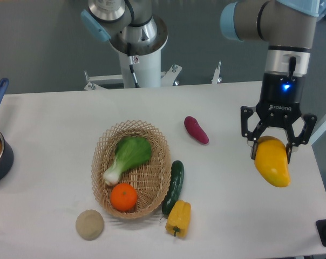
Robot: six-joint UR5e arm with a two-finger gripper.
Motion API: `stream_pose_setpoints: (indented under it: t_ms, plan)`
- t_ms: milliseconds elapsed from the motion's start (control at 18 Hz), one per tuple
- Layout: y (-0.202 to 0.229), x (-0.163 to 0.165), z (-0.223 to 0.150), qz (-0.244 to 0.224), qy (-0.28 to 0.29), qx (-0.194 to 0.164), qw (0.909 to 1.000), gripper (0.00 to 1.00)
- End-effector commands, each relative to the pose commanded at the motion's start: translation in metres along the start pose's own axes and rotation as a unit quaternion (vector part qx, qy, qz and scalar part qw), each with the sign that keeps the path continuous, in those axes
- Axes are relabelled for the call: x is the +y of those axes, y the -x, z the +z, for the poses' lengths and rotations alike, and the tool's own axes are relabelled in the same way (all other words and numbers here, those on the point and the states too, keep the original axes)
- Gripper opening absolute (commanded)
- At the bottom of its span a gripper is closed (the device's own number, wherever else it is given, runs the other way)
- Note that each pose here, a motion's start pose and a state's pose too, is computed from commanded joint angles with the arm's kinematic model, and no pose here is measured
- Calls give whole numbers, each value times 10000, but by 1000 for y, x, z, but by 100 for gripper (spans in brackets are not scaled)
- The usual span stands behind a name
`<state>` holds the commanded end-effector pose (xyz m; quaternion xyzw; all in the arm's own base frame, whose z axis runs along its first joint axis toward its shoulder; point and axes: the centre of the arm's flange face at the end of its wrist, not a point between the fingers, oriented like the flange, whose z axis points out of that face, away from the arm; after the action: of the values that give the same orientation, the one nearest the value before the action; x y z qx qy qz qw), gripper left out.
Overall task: Place the mango in the basket
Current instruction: 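Lift the held yellow mango slightly with the gripper, then carry the yellow mango over the wicker basket and lower it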
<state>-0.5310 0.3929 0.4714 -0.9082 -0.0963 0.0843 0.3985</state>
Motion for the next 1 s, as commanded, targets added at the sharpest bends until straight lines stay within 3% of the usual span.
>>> stream_pose_setpoints:
  t_ms: [722, 1000]
  plan:
    - [-11, 16, 12, 34, 164, 120, 9998, 39]
    - [-36, 17, 37, 408, 545, 132, 9976, 39]
